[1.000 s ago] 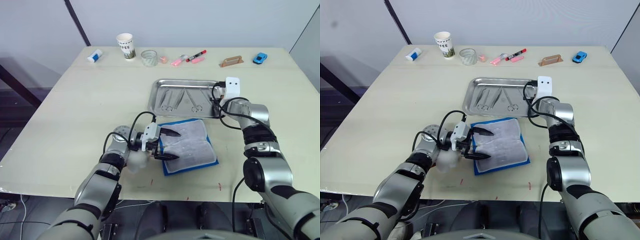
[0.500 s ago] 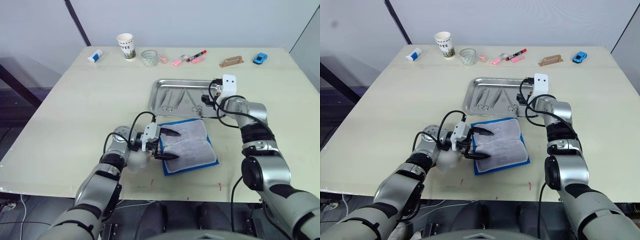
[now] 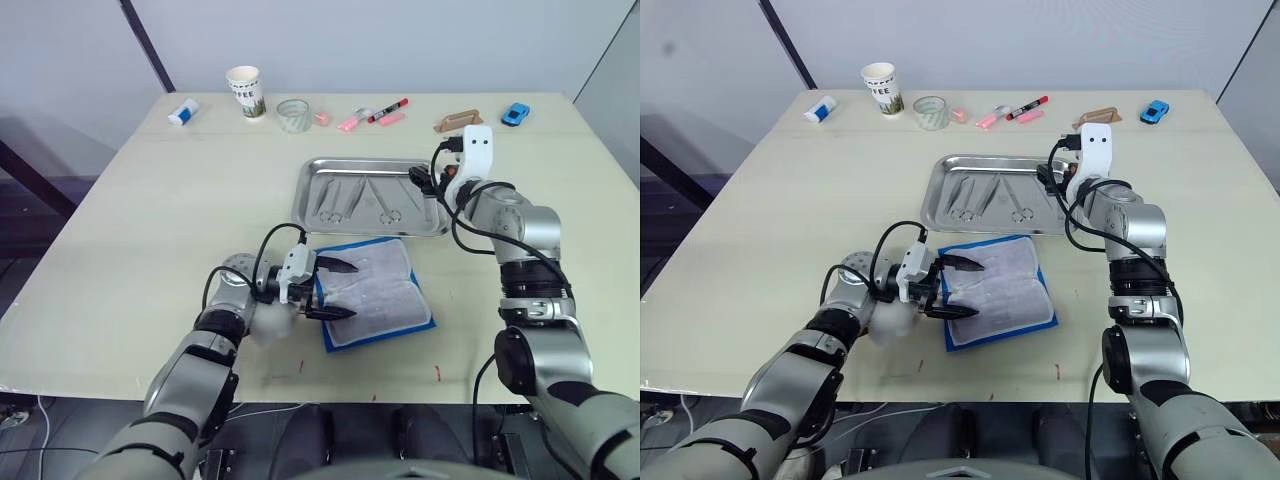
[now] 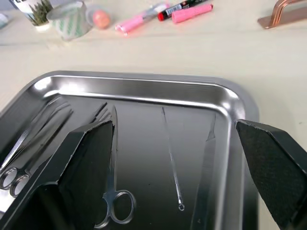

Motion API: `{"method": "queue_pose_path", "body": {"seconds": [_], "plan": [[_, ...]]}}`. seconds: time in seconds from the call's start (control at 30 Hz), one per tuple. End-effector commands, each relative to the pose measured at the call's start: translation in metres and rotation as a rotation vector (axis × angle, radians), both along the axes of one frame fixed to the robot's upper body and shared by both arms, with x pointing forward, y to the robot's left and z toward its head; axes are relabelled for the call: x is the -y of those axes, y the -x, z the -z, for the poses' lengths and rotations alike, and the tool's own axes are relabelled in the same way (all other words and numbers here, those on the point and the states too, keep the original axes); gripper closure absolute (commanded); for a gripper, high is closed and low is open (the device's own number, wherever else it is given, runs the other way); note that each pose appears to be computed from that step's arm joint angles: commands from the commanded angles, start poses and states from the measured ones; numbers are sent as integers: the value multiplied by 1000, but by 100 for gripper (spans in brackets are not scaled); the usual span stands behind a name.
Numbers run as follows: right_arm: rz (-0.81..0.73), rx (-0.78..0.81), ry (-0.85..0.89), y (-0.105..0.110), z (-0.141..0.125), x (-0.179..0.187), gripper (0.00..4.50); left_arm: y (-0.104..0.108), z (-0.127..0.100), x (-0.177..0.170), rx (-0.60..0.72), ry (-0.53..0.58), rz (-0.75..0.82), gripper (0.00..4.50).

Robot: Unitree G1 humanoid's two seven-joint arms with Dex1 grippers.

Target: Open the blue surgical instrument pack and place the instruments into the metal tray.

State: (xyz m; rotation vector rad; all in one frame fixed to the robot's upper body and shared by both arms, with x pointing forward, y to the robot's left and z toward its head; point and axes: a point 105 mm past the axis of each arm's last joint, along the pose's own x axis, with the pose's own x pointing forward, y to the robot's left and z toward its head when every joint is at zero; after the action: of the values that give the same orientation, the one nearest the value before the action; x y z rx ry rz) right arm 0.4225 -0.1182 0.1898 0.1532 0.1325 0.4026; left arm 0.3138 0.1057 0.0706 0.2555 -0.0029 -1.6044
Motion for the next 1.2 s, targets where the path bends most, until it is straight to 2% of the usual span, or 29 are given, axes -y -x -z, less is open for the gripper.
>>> {"method": "queue_pose_path", "body": {"seconds": [0.03, 0.2, 0.47, 0.67, 0.83, 0.97, 1.2], "plan": [[-74, 163, -19, 16, -31, 3, 9, 5, -4, -7, -46, 32, 11, 0], [-164, 260, -26, 41, -34, 11, 9, 3, -32, -13, -31, 119, -1, 0], [-254, 327, -24, 73, -29, 28, 9, 7, -58, -28, 20, 156, -40, 0], [-310, 365, 19, 108, -14, 52, 9, 3, -79, -49, 25, 188, -219, 0], [-297, 314, 51, 132, 8, 82, 9, 5, -83, -81, 10, 200, -399, 0], [-277, 225, 72, 162, 35, 116, 9, 17, -78, -122, 6, 151, -589, 0], [-238, 143, 103, 198, 62, 145, 9, 42, -55, -161, -29, 31, -799, 0]]}}
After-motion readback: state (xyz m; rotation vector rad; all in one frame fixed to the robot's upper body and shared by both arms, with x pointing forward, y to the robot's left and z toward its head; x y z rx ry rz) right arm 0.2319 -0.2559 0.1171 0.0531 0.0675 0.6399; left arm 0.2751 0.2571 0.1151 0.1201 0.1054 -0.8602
